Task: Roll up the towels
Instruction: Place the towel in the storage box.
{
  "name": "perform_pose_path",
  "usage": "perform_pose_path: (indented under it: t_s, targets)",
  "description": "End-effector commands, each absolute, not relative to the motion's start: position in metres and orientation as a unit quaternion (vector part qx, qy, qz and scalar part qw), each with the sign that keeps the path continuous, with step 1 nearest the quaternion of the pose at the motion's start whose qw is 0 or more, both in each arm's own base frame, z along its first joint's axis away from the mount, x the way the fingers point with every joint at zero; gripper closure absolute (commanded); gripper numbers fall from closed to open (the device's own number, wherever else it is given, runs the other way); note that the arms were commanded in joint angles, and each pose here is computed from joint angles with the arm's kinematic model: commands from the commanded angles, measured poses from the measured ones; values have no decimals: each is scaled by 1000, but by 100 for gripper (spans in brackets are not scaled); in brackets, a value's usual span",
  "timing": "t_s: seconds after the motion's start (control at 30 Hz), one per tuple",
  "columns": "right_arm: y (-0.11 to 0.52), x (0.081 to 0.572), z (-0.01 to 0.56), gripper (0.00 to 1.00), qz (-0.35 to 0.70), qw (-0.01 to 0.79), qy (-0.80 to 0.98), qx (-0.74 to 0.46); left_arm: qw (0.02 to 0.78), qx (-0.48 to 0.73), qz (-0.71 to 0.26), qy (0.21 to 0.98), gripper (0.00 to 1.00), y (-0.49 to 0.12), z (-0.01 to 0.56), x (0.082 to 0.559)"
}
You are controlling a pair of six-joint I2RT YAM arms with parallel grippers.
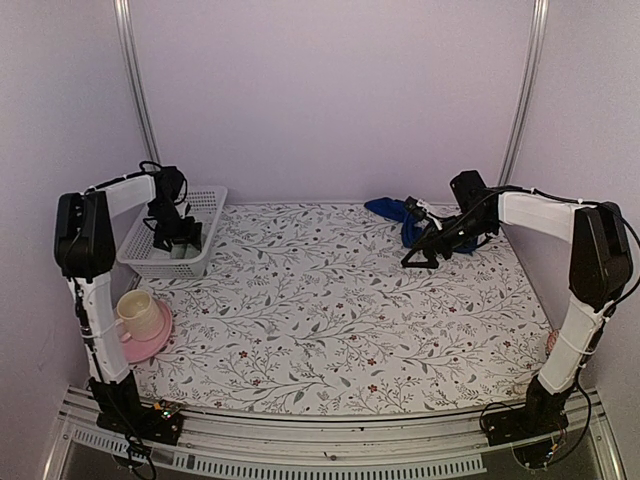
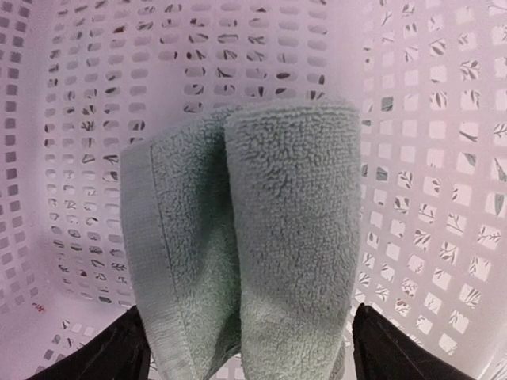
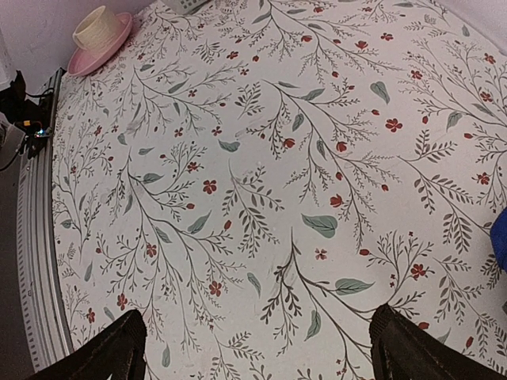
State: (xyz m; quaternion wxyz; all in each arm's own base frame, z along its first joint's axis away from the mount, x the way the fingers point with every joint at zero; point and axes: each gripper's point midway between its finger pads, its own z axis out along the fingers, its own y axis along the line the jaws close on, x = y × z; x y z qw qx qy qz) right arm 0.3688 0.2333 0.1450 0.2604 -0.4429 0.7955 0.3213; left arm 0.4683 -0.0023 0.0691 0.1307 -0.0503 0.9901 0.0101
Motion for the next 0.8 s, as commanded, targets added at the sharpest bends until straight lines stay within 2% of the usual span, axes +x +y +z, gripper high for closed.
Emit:
perform_pose_path:
  t_s: [0.0,0.13,0.33,0.43,0.57,0.77]
  targets:
    - [237,362,154,1,327,266,786,-453,151,-60,21,987,11,4,80,473]
    - [236,363,152,1,326,265,786,-453,162,-61,21,985,13,0,83,474]
    - [237,363,150,1,325,263,787,-453,160,-45,26,986,28,-14,78,473]
    - [237,363,151,1,324,264,786,-455,149,-38,26,988,30,-20,69,471]
    - [237,362,152,1,324,265,786,-455,139,-38,52,988,30,-18,62,469]
    - [236,363,151,1,323,264,787,-454,190,-62,90,976,18,-5,93,478]
